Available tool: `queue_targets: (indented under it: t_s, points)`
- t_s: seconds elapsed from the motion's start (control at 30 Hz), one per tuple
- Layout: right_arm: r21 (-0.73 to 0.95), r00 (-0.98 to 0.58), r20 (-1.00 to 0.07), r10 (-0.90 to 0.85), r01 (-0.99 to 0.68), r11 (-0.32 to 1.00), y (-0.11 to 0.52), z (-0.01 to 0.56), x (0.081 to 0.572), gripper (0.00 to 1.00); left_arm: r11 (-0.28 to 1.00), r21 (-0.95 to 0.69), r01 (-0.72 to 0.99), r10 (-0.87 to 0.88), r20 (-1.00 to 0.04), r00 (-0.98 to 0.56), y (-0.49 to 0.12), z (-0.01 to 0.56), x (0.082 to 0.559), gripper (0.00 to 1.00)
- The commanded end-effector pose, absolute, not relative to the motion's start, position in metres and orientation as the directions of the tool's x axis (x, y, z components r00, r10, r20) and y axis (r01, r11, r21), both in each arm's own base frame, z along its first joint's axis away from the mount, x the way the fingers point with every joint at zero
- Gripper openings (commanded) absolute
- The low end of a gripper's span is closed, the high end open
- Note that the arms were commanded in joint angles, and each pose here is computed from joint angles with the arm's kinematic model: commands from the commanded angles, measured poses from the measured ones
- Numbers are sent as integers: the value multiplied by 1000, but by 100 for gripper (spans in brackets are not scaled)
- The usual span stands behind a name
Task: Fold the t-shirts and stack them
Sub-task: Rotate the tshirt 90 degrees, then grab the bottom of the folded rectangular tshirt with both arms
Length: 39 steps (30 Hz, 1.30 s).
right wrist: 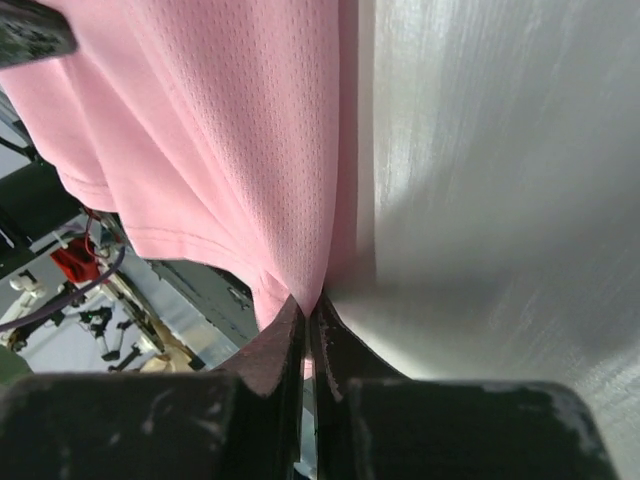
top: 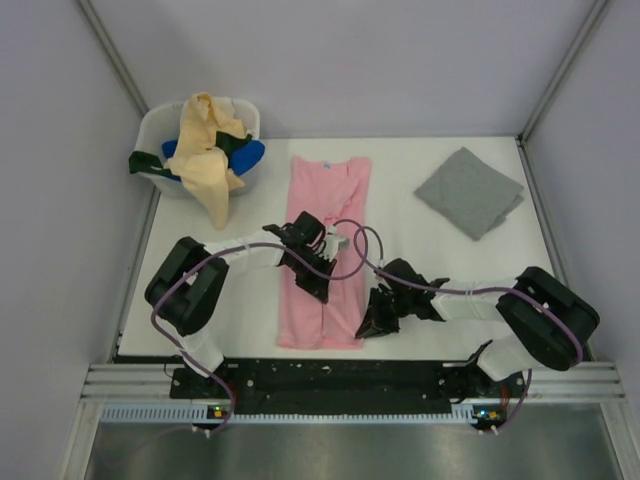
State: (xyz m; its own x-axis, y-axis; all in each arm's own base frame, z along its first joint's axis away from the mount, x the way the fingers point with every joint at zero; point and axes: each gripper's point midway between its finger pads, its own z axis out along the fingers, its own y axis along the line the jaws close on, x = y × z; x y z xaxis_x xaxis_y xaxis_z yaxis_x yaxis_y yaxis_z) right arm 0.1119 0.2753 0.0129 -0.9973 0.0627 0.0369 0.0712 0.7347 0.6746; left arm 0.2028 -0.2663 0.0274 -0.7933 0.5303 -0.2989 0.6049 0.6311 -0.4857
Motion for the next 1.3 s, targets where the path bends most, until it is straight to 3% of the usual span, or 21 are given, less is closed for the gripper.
queue_targets:
  t_s: [0.0, 0.3, 0.47, 0.6, 0.67, 0.8, 0.93, 0.97, 1.03, 1.07, 1.27]
  points:
    - [640, -999, 46, 16, 41, 768, 261, 13, 101, 0, 603, -495, 626, 533, -335, -777, -261, 53, 214, 0]
    - [643, -1000, 1, -30, -22, 766, 258, 15, 102, 0, 485, -572, 662, 614, -316, -723, -263, 55, 187, 1]
    - [617, -986, -128, -102, -160, 771, 259, 36, 119, 33, 380, -578, 722, 644, -395, -655, -271, 75, 183, 34]
    - [615, -942, -293, -166, -318, 722, 264, 73, 134, 55, 260, -513, 818, 684, -500, -531, -267, 104, 181, 41]
    - [598, -891, -406, -203, -427, 678, 267, 98, 142, 59, 136, -476, 869, 703, -572, -423, -261, 123, 170, 43]
    - [487, -705, -654, -274, -670, 560, 267, 142, 154, 63, -95, -370, 924, 763, -623, -171, -229, 129, 139, 49]
    - [222, -364, -814, -453, -915, 337, 262, 144, 148, 68, -161, -265, 951, 821, -571, -20, -187, 91, 117, 56]
    - [116, -231, -829, -510, -962, 246, 260, 138, 144, 68, -173, -255, 951, 828, -561, 0, -180, 84, 111, 65]
    - [-7, -65, -812, -581, -993, 120, 257, 124, 136, 68, -179, -262, 948, 841, -541, 9, -168, 70, 98, 73]
    - [-60, 11, -794, -608, -996, 61, 258, 117, 132, 69, -188, -256, 948, 841, -540, 21, -165, 65, 94, 88]
    - [-235, 397, -635, -663, -916, -324, 261, 62, 90, 70, -202, -130, 971, 850, -516, 108, -163, 45, 93, 88]
